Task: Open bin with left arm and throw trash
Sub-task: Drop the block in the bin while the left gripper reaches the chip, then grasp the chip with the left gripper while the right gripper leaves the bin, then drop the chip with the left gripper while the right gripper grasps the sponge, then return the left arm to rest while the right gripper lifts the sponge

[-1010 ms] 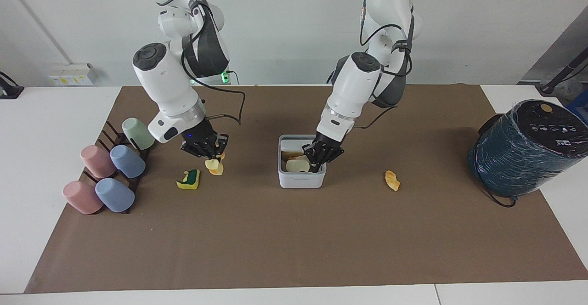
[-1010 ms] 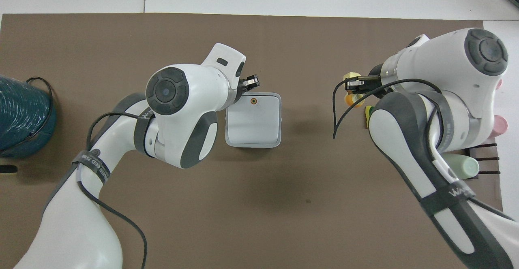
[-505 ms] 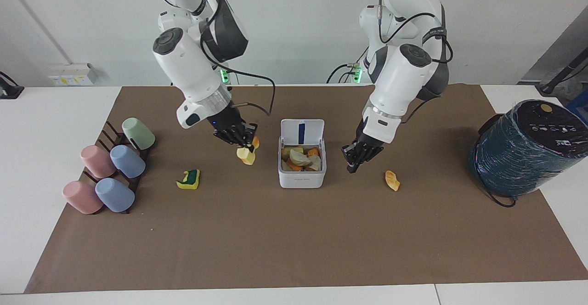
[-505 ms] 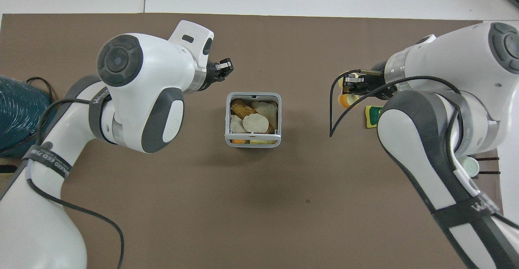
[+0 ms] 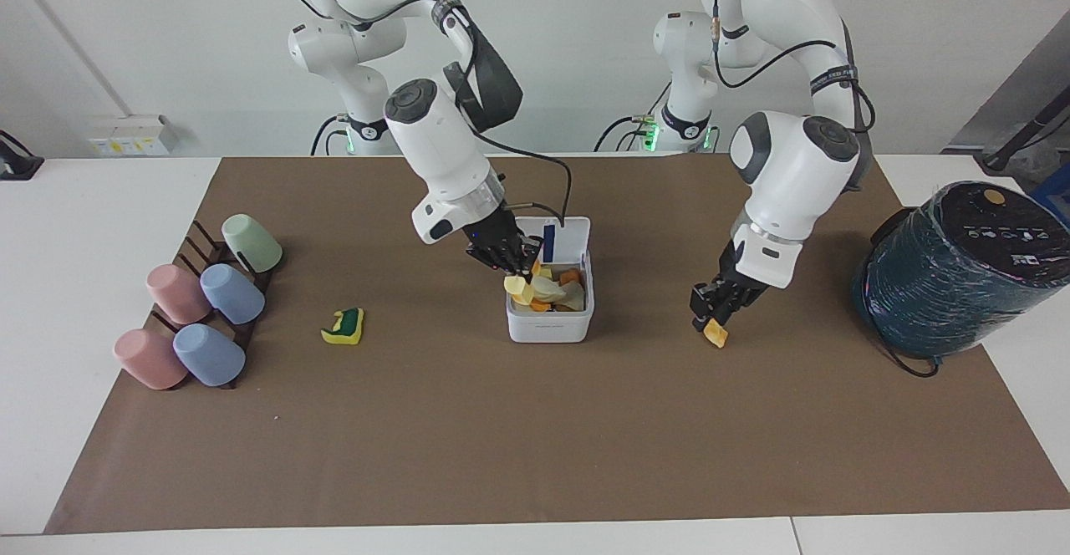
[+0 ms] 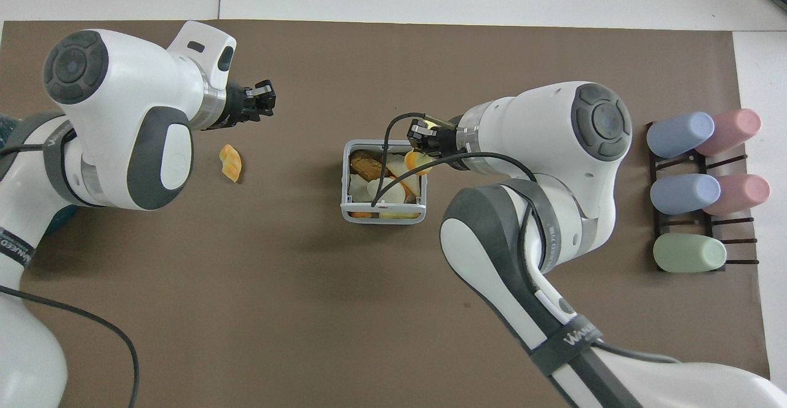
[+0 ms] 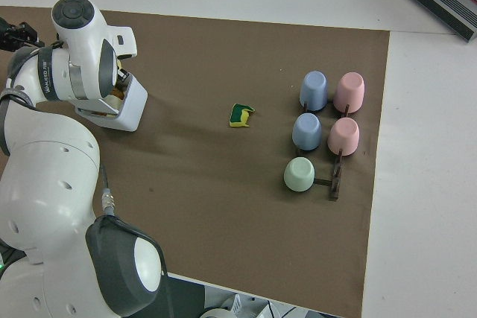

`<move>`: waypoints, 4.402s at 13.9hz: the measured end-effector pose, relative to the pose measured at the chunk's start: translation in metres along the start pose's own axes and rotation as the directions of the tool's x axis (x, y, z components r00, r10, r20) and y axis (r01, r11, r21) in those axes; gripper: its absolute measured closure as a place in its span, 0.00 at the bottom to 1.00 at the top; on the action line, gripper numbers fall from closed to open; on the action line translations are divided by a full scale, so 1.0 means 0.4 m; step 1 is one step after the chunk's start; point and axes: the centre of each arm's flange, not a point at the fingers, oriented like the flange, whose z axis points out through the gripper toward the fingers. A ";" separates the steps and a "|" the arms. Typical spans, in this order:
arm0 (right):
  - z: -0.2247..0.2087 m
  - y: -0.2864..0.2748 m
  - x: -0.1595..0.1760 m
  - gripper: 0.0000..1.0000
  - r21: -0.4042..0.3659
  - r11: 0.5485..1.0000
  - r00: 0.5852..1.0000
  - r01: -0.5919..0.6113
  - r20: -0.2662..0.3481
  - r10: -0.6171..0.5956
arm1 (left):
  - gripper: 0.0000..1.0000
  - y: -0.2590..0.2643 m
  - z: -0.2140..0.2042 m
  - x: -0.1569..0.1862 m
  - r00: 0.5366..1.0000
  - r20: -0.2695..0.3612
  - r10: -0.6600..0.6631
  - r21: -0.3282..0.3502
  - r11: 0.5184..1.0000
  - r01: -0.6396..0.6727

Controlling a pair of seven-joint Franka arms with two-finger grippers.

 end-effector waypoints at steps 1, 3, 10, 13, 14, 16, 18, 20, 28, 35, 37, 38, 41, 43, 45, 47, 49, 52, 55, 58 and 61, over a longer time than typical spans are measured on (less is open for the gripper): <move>0.014 -0.001 -0.006 0.91 -0.001 1.000 1.000 -0.003 0.010 0.003 | 0.45 -0.022 0.013 0.004 1.000 -0.008 0.018 0.014 1.000 -0.018; 0.051 -0.007 -0.028 0.92 -0.011 1.000 1.000 0.006 0.027 -0.005 | 0.36 -0.069 0.052 0.005 0.998 -0.022 0.055 0.036 0.998 -0.054; 0.104 -0.011 -0.049 0.54 -0.008 1.000 1.000 0.011 0.015 -0.011 | 0.41 -0.191 0.274 -0.063 0.993 0.009 0.120 0.081 0.989 -0.120; 0.108 -0.015 -0.055 0.31 -0.008 1.000 1.000 0.015 0.017 -0.015 | 0.61 -0.188 0.282 -0.075 0.992 0.015 0.129 0.083 0.988 -0.130; 0.110 -0.022 -0.064 0.26 -0.008 1.000 1.000 0.022 0.020 -0.022 | 0.62 -0.185 0.282 -0.077 0.991 0.015 0.131 0.082 0.988 -0.132; 0.113 -0.037 -0.080 0.24 -0.003 1.000 1.000 0.023 0.020 -0.023 | 0.68 -0.180 0.284 -0.082 0.990 0.027 0.135 0.083 0.987 -0.137; 0.116 -0.054 -0.098 0.13 0.005 1.000 1.000 0.023 0.016 -0.023 | 0.90 -0.169 0.280 -0.091 0.988 0.056 0.141 0.085 0.986 -0.145; 0.110 -0.060 -0.099 0.00 0.011 1.000 1.000 0.026 0.010 -0.026 | 0.95 -0.147 0.260 -0.084 0.986 0.073 0.149 0.083 0.984 -0.155; -0.119 0.101 0.114 0.00 -0.093 0.984 0.979 0.149 -0.128 -0.160 | 0.96 -0.019 0.079 0.010 0.991 0.006 0.136 0.038 0.990 -0.136; -0.120 0.485 0.275 0.00 -0.207 0.880 0.901 0.428 0.020 -0.433 | 0.96 0.270 0.005 -0.108 0.997 0.005 0.074 -0.022 0.997 -0.073; -0.071 0.571 0.273 0.00 -0.220 0.844 0.869 0.489 0.039 -0.493 | 0.96 0.368 -0.024 -0.168 0.998 0.016 0.066 -0.040 0.997 -0.065; -0.045 0.612 0.267 0.00 -0.225 0.831 0.858 0.508 0.050 -0.511 | 0.95 0.409 -0.032 -0.200 0.998 0.018 0.062 -0.049 0.997 -0.061; 0.017 0.684 0.245 0.00 -0.243 0.808 0.840 0.537 0.066 -0.538 | 0.65 0.471 -0.040 -0.257 0.997 0.024 0.067 -0.063 0.996 -0.066; 0.027 0.708 0.243 0.00 -0.274 0.783 0.825 0.558 0.086 -0.558 | 0.45 0.481 -0.043 -0.268 0.997 0.025 0.074 -0.065 0.995 -0.072; 0.028 0.726 0.246 0.00 -0.294 0.766 0.815 0.572 0.103 -0.570 | 0.19 0.478 -0.048 -0.263 0.997 0.021 0.070 -0.066 0.995 -0.069; 0.035 0.744 0.249 0.00 -0.311 0.749 0.807 0.584 0.123 -0.578 | 0.18 0.467 -0.059 -0.248 0.998 0.011 0.060 -0.066 0.996 -0.059; 0.049 0.770 0.249 0.00 -0.318 0.747 0.808 0.584 0.141 -0.572 | 0.17 0.435 -0.085 -0.214 0.999 -0.006 0.034 -0.066 0.997 -0.034; 0.078 0.787 0.249 0.10 -0.320 0.744 0.807 0.587 0.151 -0.571 | 0.17 0.307 -0.127 -0.113 1.000 0.012 -0.009 -0.015 1.000 0.009; 0.076 0.784 0.252 0.44 -0.321 0.744 0.807 0.586 0.151 -0.571 | 0.17 0.104 -0.162 -0.002 0.994 0.077 0.084 0.050 0.995 -0.088; 0.066 0.771 0.257 0.77 -0.316 0.757 0.819 0.572 0.170 -0.548 | 0.17 -0.098 -0.222 0.073 0.971 0.129 0.201 0.128 0.968 -0.218; 0.024 0.689 0.257 0.96 -0.315 0.801 0.861 0.509 0.179 -0.477 | 0.14 -0.199 -0.318 0.080 0.943 0.169 0.286 0.167 0.935 -0.313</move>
